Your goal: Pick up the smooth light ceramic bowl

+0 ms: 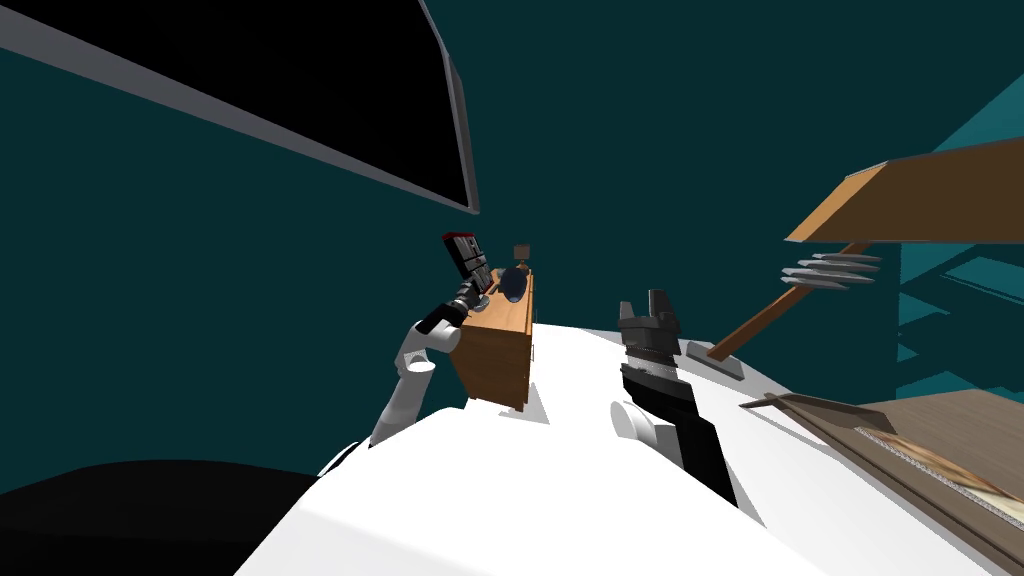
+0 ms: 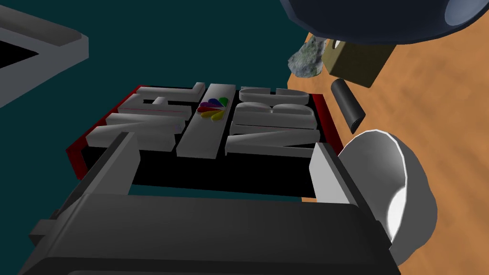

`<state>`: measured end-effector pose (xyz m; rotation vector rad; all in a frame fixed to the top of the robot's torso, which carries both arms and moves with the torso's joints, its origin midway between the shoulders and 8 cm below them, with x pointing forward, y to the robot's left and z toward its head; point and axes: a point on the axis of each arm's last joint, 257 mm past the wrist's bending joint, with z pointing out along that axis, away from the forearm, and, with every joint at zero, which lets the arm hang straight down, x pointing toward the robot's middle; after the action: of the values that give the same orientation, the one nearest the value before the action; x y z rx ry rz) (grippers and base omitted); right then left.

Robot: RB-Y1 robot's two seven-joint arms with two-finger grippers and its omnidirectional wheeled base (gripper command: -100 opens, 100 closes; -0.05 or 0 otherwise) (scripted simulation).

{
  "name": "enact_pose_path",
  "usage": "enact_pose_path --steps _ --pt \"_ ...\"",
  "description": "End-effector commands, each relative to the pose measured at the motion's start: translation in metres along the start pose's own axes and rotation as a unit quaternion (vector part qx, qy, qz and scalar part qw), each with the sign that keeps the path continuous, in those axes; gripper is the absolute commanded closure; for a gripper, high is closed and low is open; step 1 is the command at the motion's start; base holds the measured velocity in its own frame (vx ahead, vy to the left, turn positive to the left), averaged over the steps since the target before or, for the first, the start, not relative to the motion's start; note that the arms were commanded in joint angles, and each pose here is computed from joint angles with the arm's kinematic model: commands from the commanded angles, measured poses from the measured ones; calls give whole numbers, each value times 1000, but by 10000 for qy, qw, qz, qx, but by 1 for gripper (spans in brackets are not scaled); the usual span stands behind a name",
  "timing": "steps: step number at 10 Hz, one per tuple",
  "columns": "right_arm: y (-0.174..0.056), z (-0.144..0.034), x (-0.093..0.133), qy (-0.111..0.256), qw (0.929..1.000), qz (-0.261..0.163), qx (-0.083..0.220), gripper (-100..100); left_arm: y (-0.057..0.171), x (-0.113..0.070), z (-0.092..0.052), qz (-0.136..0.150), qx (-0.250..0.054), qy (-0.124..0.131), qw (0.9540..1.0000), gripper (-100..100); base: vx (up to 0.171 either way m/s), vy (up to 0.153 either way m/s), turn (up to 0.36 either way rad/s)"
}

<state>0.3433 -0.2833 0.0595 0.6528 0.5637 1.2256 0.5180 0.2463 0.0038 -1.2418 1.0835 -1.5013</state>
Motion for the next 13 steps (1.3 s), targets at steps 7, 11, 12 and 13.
enact_pose_path --steps 7,11,12,13 --pt "0 0 0 0 10000 0 0 0 15 6 19 -221 -739 -25 9970 -100 5 11 -24" --pt "0 0 0 0 10000 0 0 0 31 3 21 -271 -1187 -138 9925 -100 6 15 -27" --pt "0 0 0 0 10000 0 0 0 37 0 19 -265 -1310 -193 9908 -100 4 6 6" --pt "0 0 0 0 10000 0 0 0 33 5 25 -322 -1376 -146 9899 -100 8 14 -46"
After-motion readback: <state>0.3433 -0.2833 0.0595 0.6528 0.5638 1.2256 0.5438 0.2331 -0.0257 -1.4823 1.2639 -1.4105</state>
